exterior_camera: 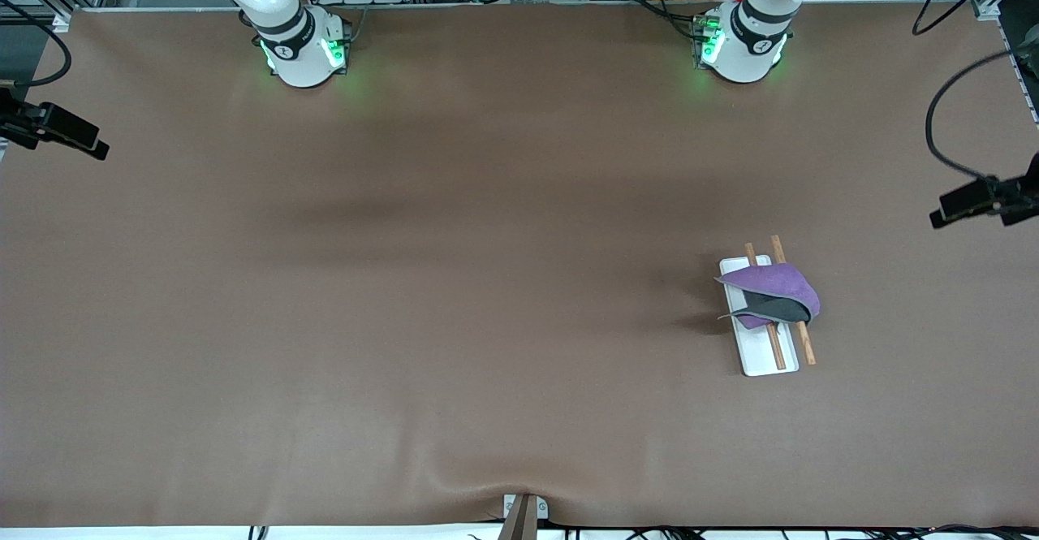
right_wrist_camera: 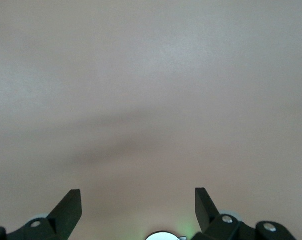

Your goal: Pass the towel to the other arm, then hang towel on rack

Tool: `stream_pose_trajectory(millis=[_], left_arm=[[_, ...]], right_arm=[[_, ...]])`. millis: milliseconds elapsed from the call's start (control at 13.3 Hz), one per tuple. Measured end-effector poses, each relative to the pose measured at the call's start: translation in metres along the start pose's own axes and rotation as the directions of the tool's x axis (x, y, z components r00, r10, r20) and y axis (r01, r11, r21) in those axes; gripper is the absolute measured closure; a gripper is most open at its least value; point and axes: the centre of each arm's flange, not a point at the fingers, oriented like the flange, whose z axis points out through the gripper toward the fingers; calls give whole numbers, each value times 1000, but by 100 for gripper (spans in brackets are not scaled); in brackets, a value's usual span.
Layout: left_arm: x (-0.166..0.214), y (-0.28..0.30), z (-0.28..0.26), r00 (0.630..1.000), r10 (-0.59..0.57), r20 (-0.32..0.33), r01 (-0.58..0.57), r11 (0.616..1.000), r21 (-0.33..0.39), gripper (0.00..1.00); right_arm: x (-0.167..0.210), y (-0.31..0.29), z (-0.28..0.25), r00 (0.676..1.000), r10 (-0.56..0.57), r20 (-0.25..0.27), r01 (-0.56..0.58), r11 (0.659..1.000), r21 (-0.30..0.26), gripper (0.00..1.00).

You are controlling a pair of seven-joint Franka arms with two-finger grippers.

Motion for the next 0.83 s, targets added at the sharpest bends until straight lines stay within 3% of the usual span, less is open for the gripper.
stream_pose_trajectory(millis=[300, 826], left_arm=[[-23, 22, -30, 1000, 13, -19, -13, 1000, 18, 0], [-32, 48, -29, 999, 53, 1, -53, 998, 28, 0]], right_arm=[[0, 0, 0, 1000, 0, -1, 0, 1000, 0, 0], [0, 0, 0, 1000, 1, -3, -1, 1000, 0, 0]])
